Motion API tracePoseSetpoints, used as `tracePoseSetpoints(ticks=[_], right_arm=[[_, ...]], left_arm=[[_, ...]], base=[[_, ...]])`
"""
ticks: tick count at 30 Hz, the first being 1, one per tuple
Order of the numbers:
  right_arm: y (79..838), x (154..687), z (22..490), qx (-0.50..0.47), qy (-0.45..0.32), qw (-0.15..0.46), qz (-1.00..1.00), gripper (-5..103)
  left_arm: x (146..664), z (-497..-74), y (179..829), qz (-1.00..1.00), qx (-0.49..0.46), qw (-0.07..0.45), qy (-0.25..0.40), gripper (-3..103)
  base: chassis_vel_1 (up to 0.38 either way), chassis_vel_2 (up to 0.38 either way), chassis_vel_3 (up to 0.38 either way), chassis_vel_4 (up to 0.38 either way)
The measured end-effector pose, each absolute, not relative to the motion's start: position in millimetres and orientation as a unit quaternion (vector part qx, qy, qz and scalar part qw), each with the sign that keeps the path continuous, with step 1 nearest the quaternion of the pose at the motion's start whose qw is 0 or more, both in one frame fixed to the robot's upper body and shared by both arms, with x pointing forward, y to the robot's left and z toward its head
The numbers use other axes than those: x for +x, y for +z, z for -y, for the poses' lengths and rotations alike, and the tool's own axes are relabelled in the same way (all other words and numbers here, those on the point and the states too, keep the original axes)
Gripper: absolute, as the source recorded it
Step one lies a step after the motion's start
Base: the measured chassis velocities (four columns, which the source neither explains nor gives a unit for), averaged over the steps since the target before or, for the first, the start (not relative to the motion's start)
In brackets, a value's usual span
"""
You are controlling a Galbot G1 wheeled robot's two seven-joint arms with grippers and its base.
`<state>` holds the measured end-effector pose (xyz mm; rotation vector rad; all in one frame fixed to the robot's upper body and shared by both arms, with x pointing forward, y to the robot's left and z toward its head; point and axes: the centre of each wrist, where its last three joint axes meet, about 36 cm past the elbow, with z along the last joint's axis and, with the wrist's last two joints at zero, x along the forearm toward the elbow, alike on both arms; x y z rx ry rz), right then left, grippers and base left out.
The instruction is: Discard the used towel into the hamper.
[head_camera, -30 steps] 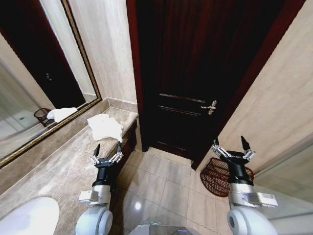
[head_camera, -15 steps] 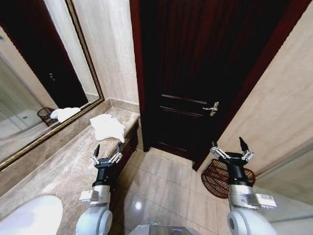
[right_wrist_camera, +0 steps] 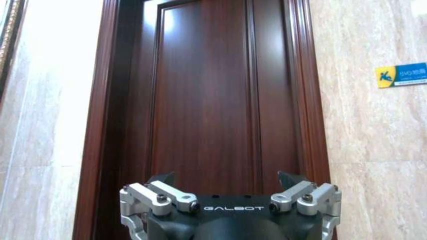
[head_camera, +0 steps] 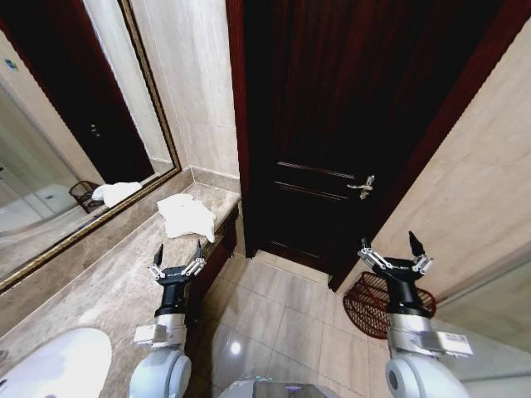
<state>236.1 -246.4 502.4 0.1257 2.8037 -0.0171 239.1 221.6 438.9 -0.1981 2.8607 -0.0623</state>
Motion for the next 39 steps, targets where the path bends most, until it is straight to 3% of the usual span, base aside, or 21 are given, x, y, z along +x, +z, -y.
tracePoseSetpoints(ticks=[26,39], right_arm=[[503.4,235.8,245.3,0.032,-0.004,0.169,-0.985,100],[500.0,237.5,244.9,0.032,-0.004,0.167,-0.985,100]], left_arm=[[237.9,-219.6,435.5,-0.989,-0.071,0.129,-0.005,100],[238.9,-220.5,433.0,-0.99,-0.103,0.1,-0.005,100]], base=[[-0.044,0.042,0.045,-0.037],[-0.055,0.065,0.056,-0.058]])
